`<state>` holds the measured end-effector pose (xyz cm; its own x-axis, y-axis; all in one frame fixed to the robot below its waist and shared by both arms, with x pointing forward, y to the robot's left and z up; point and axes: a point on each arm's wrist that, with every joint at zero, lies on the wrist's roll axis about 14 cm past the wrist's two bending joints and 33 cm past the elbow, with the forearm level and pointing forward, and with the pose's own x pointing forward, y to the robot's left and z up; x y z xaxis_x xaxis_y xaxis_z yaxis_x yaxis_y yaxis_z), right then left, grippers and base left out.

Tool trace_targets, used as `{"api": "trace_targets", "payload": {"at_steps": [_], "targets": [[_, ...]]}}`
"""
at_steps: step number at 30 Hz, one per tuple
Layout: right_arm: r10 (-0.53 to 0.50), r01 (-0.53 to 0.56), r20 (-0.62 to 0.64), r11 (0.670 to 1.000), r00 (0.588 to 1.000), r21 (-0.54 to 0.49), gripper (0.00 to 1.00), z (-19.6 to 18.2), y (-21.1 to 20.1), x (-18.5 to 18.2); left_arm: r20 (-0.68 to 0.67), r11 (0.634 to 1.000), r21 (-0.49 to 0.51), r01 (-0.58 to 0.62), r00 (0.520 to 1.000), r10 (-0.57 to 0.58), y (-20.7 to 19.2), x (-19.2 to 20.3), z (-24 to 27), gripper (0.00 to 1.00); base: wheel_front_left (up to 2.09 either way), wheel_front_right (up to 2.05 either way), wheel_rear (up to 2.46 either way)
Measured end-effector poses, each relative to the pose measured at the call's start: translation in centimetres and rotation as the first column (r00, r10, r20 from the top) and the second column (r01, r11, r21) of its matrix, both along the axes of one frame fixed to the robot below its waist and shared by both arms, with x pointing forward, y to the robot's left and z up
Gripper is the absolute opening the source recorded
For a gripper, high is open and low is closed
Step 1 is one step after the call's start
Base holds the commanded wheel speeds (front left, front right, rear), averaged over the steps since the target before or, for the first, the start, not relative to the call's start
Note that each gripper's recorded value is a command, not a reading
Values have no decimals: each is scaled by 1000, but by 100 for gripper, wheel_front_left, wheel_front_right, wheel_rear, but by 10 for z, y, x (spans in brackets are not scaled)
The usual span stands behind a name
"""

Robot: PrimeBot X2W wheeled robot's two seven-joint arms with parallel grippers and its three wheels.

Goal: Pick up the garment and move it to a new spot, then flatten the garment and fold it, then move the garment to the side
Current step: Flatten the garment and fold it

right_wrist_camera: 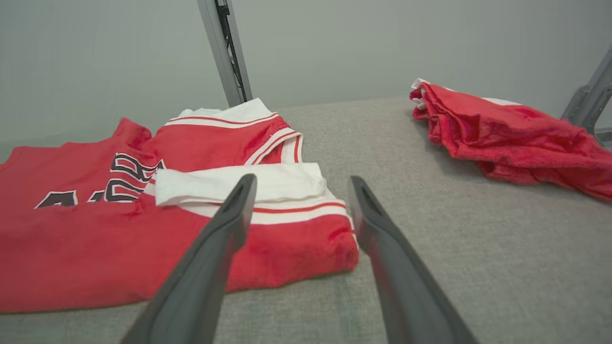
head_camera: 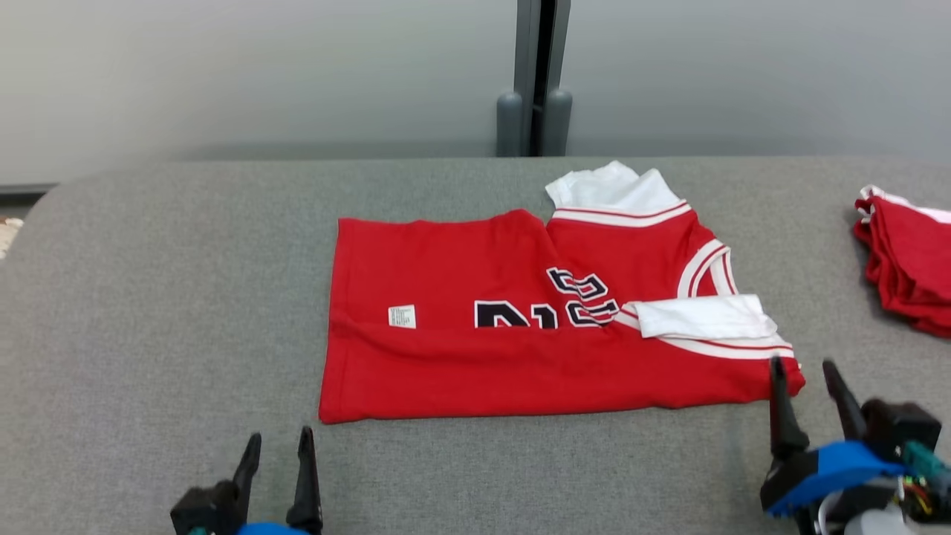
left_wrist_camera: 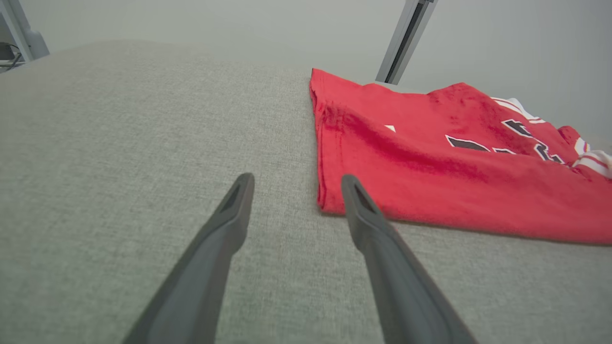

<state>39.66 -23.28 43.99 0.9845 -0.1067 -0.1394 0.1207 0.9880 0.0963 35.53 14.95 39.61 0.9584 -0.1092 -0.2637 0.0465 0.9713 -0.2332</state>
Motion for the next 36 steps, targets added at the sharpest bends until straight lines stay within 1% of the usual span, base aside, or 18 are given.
{"api": "trace_targets", "payload": {"at_steps": [4,8,14,18,23,28,31,36], "targets": [[11,-10,-43,1000,999,9,100,-14,4,-29,-7,1000,0,1,1000,-1,-2,-21,0,100,0,0,0],[12,-9,-79,999,997,36,100,-27,8,-49,-26,1000,4,2,1000,-2,-5,-38,-5,100,0,0,0],[31,-27,-100,999,995,43,100,-33,15,-54,-18,1000,7,4,1000,-4,-6,-38,-3,100,0,0,0],[35,-31,-101,999,994,41,100,-33,15,-47,-16,1000,6,10,1000,-10,-8,-28,-3,100,0,0,0],[27,-22,-102,999,994,44,100,-34,13,-32,16,999,5,35,999,-35,-13,3,5,100,0,0,0],[-5,8,-90,999,996,32,100,-32,2,-6,4,997,16,79,997,-79,-23,32,-3,100,0,0,0],[-19,21,-90,1000,996,21,100,-34,-4,9,-35,995,34,97,995,-96,-25,43,-17,100,0,0,0],[-40,39,-111,999,993,-4,100,-42,-13,26,-112,994,39,100,989,-95,-23,49,-43,100,0,0,0]]}}
